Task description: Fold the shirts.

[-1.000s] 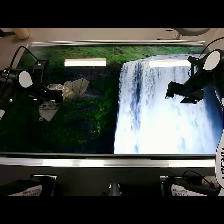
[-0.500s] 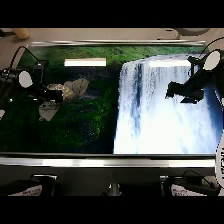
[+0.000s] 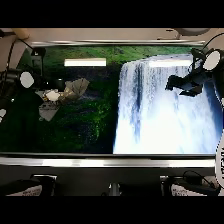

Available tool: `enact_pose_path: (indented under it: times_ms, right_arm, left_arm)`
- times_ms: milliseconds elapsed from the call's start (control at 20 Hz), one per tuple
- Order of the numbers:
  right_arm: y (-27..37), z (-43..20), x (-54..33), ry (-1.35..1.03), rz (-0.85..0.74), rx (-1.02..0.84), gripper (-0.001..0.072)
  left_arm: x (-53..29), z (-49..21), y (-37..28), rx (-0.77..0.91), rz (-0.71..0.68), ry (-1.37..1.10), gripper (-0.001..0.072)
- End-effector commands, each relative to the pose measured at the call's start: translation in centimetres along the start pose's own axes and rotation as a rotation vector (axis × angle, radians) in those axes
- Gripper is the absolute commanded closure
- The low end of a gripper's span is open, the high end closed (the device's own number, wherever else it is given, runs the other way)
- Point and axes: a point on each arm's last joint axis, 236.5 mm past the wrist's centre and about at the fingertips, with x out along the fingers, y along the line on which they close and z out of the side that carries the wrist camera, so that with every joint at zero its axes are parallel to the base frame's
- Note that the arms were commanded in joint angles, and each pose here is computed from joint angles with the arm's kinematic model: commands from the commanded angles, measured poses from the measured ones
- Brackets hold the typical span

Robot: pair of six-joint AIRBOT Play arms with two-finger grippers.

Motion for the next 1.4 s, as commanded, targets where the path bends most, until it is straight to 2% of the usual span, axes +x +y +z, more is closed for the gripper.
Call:
enact_pose_path:
  times_ms: [0, 50, 100, 150, 250, 400, 450, 500, 550, 650, 750, 900, 1050, 1200, 1350]
  right_arm:
    - [0.4, 2.2, -0.1, -0.091, 0.018, -0.001, 0.0021]
    - [0.5, 2.2, -0.1, -0.092, 0.019, 0.000, 0.0021]
    - [0.5, 2.2, -0.1, -0.092, 0.019, -0.001, 0.0021]
    - [0.5, 2.2, -0.1, -0.091, 0.019, -0.001, 0.0027]
    - [0.5, 2.1, -0.1, -0.090, 0.018, 0.000, 0.0039]
    - [0.5, 2.2, -0.1, -0.093, 0.019, 0.000, 0.0039]
    - [0.5, 2.2, -0.1, -0.094, 0.020, -0.001, 0.0038]
    - [0.5, 2.4, -0.1, -0.103, 0.022, 0.004, 0.0038]
    - [0.8, 3.7, -0.3, -0.155, 0.032, 0.004, 0.0038]
    - [0.9, 4.2, -0.5, -0.179, 0.036, 0.004, 0.0028]
    - [0.5, 3.5, -0.6, -0.152, 0.020, -0.010, 0.0014]
    - [-1.3, 2.3, -0.6, -0.101, -0.059, -0.076, 0.0018]
    - [-3.0, 0.4, -2.0, -0.041, -0.128, -0.127, 0.0021]
    - [-4.8, 0.9, -8.9, -0.199, -0.224, -0.142, 0.0018]
    - [-5.0, 0.1, -16.1, -0.368, -0.237, -0.138, 0.0018]
  left_arm:
    - [1.3, 2.7, 2.3, -0.029, 0.070, -0.108, 0.0205]
    - [3.1, 0.7, 5.0, -0.087, 0.134, -0.017, 0.0200]
    - [4.9, -1.9, 7.1, -0.173, 0.161, 0.091, 0.0140]
    - [6.8, -4.5, 8.3, -0.260, 0.152, 0.191, -0.0013]
    - [9.9, -8.4, 9.1, -0.441, 0.081, 0.331, -0.0013]
    - [12.6, -8.7, 9.4, -0.510, 0.054, 0.318, -0.0013]
    - [13.1, -8.2, 9.0, -0.516, 0.039, 0.297, 0.0087]
    - [13.2, -7.8, 8.3, -0.527, 0.020, 0.286, 0.0443]
    - [13.0, -7.3, 7.5, -0.532, -0.004, 0.279, 0.0678]
    - [10.9, -3.7, 5.5, -0.424, -0.060, 0.184, 0.0679]
    - [4.9, 3.4, 2.2, -0.217, -0.123, -0.039, 0.0679]
    - [-11.8, 13.0, -5.7, -0.036, -0.258, -0.459, 0.0680]
    - [-26.8, 14.4, -11.6, 0.037, -0.421, -0.743, 0.0680]
    - [-29.9, 10.6, -14.6, 0.039, -0.524, -0.654, 0.0680]
    - [-25.9, 5.9, -18.1, 0.112, -0.558, -0.461, 0.0680]
